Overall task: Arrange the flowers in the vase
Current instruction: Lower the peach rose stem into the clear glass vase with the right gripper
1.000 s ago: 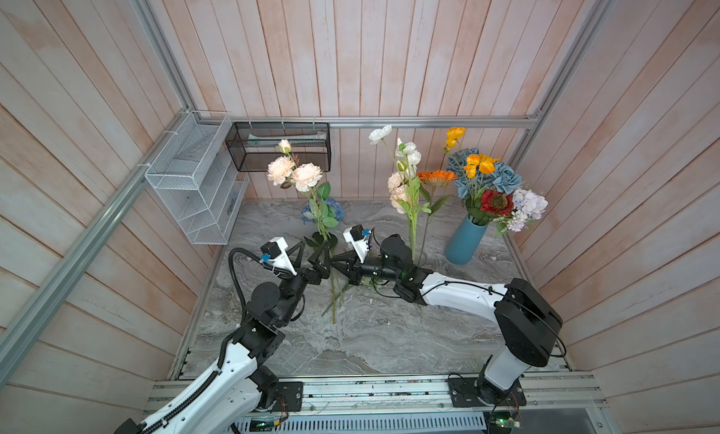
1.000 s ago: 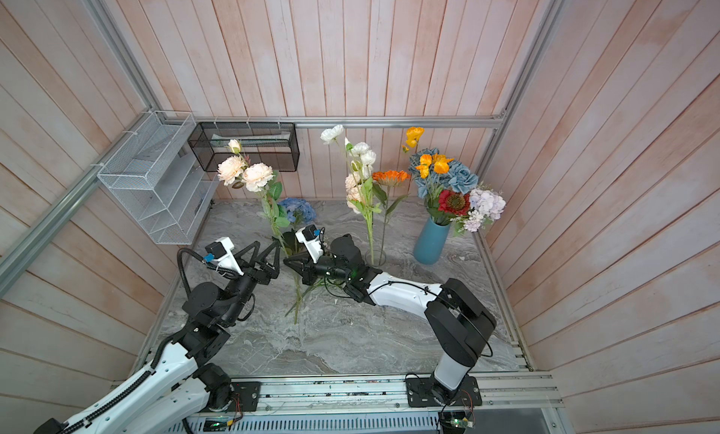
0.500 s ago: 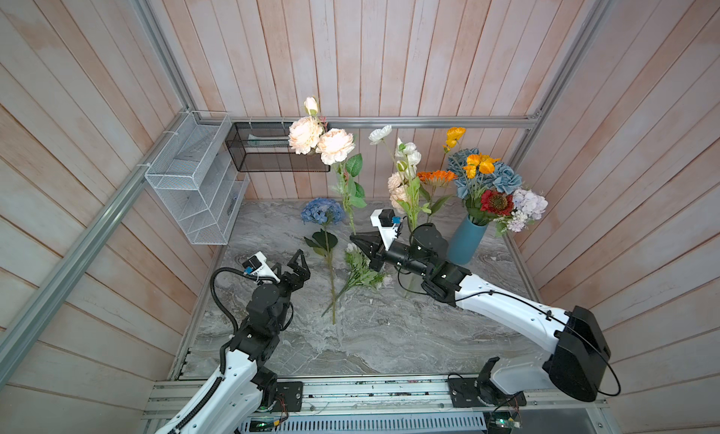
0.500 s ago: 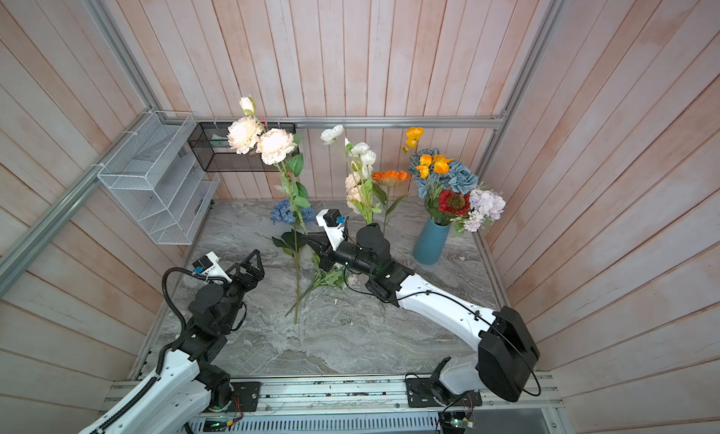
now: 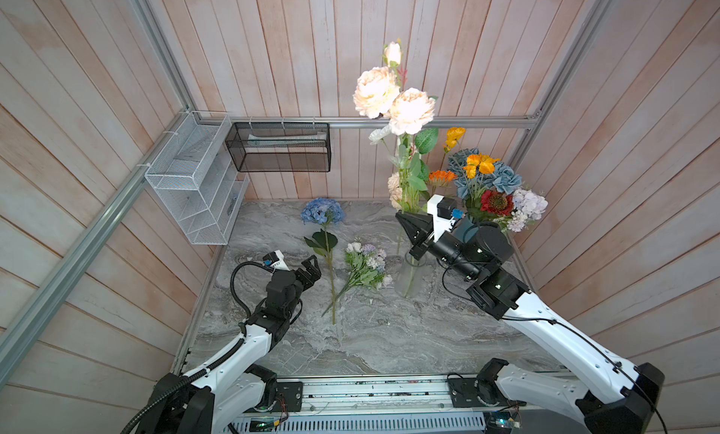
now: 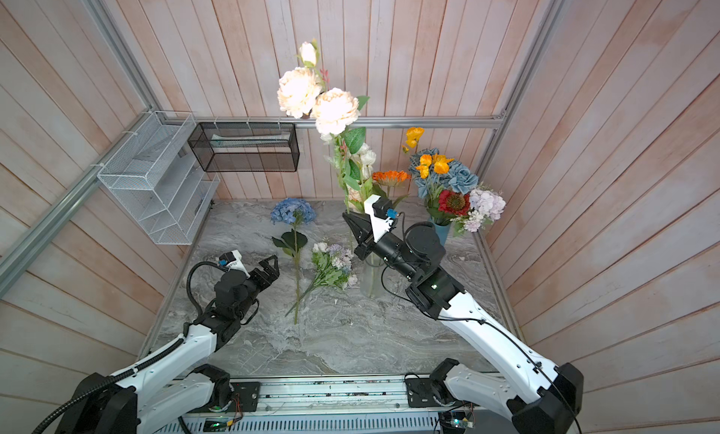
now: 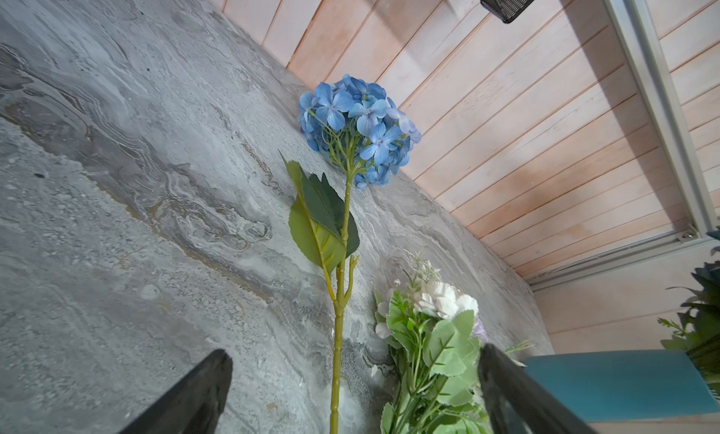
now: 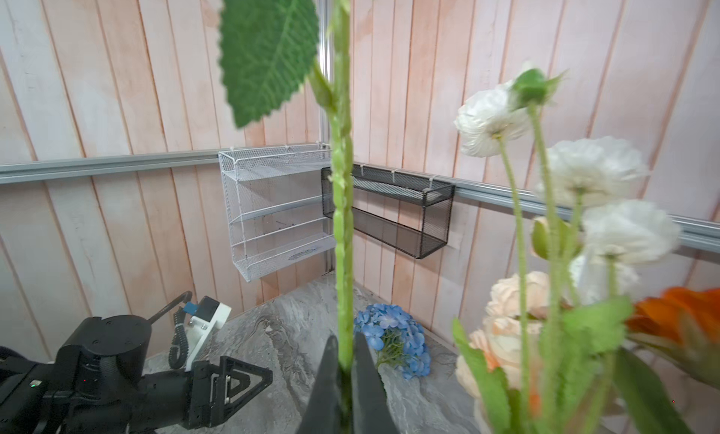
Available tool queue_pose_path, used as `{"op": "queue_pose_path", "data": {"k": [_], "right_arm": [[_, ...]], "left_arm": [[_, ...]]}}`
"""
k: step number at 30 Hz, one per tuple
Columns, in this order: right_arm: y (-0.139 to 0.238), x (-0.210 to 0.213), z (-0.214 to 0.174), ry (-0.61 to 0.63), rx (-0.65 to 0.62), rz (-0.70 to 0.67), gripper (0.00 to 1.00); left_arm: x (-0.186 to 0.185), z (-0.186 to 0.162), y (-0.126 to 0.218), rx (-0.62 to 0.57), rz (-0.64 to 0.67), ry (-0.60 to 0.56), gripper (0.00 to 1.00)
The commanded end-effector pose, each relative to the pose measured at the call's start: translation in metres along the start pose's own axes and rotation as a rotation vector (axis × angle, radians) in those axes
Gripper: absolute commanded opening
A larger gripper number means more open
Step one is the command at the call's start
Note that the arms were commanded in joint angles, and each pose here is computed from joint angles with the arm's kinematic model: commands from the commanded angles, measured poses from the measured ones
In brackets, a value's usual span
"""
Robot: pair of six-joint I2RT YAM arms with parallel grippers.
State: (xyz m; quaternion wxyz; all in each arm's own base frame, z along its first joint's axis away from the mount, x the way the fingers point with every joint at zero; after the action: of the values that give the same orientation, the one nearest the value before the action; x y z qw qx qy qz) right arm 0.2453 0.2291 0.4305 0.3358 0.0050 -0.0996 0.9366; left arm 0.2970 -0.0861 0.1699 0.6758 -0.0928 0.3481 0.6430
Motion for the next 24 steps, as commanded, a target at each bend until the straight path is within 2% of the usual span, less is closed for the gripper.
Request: {"op": "queue_pose_path", "data": {"k": [1, 6, 12, 24], "right_arm": [[0.013, -0.026, -0.006, 0.011, 0.015, -0.130, 0.00], [0.035, -0.059, -0.006, -0.041, -0.053, -0.274, 0.00], [0.051, -0.084, -0.022, -0.097, -0.089, -0.358, 0.00], [0.051, -0.087, -0.086, -0.149, -0.045, -0.292, 0.00]], "left_arm": [[-0.017, 0.016, -0.002, -0.045, -0.068, 0.039, 1.00], [-0.018, 0.016, -0.003, -0.041, -0.068, 0.031, 1.00], [-0.017, 0.016, -0.003, -0.044, -0.062, 0.023, 1.00], [-0.013, 0.013, -0.001, -0.039, -0.053, 0.023, 1.00]]}}
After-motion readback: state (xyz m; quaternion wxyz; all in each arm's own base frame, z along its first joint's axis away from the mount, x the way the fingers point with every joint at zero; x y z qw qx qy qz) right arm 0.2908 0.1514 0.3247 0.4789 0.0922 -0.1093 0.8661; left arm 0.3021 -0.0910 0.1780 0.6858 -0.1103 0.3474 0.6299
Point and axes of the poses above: each gripper's point midway between its finger pads, its own y axis back along the fingers, its own x axis along the line the jaws close on, z = x × y, the point moved 4 cm from there along y, back along the fingers, and after that the axes turned 4 degrees about -y, right-handed, at the moved point
